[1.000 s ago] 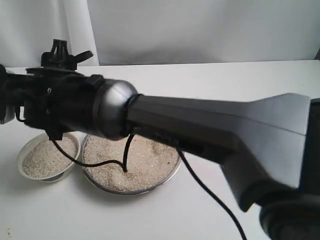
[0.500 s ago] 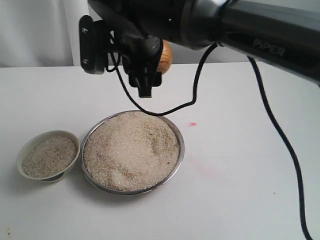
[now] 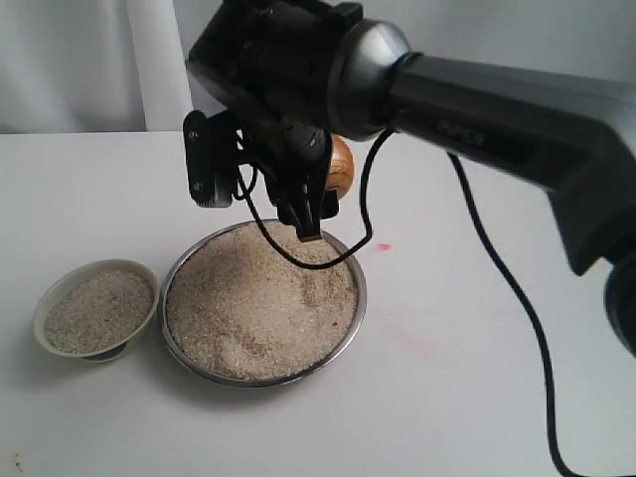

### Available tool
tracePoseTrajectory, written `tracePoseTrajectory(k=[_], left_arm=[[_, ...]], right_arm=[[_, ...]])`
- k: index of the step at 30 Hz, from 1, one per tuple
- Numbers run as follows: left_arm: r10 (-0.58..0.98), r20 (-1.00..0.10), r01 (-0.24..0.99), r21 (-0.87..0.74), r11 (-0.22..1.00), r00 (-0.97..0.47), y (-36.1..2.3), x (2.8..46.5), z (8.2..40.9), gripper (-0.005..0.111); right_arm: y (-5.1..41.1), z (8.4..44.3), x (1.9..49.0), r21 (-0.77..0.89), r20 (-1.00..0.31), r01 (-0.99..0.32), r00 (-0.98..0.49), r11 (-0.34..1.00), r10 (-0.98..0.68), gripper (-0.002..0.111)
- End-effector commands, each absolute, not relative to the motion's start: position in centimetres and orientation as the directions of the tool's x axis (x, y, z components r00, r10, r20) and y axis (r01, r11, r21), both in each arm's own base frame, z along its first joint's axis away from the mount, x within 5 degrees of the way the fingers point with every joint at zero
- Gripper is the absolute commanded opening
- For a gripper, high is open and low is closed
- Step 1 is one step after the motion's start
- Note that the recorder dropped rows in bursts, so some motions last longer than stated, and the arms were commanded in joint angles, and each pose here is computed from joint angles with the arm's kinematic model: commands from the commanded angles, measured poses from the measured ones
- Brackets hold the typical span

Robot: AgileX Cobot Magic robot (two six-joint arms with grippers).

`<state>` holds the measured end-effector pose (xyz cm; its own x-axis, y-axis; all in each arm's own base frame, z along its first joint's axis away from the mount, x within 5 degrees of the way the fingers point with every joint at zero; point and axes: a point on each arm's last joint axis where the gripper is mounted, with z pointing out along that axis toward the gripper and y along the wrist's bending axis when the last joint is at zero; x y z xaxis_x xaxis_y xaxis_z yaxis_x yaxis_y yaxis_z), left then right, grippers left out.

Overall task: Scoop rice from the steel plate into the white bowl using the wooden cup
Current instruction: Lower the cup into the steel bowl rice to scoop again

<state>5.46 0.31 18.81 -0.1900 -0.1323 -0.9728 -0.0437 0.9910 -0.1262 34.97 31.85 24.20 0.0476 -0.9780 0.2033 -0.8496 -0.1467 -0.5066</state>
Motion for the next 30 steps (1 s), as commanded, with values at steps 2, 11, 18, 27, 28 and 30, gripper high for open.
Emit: tracePoseTrajectory(k=[2, 11, 18, 27, 28, 30], left_arm=[[-0.137, -0.973, -0.041, -0.132, 0.990, -0.187, 0.3, 5.5, 18.8, 0.000], [-0.137, -0.973, -0.041, -0.132, 0.990, -0.187, 0.3, 5.5, 18.8, 0.000], [-0.137, -0.973, -0.041, -0.132, 0.990, -0.187, 0.3, 5.5, 18.8, 0.000], [-0.137, -0.973, -0.041, -0.132, 0.990, -0.187, 0.3, 5.5, 18.8, 0.000], [-0.137, -0.973, -0.041, -0.132, 0.990, -0.187, 0.3, 5.5, 18.8, 0.000], [-0.137, -0.973, -0.041, -0.132, 0.990, -0.187, 0.3, 5.5, 18.8, 0.000]], right_arm=[[32.2, 20.9, 36.6, -0.525, 0.318, -0.814, 0.082, -0.248, -0.944, 0.000], [33.0, 16.6, 37.6, -0.478, 0.417, -0.782, 0.198, -0.399, -0.887, 0.000], [33.3, 15.0, 38.2, -0.470, 0.467, -0.741, 0.253, -0.480, -0.847, 0.000], [33.2, 12.2, 38.7, -0.446, 0.540, -0.726, 0.248, -0.524, -0.804, 0.000], [33.3, 12.1, 38.6, -0.444, 0.541, -0.726, 0.251, -0.526, -0.803, 0.000], [33.4, 11.9, 38.3, -0.438, 0.542, -0.725, 0.258, -0.531, -0.800, 0.000]])
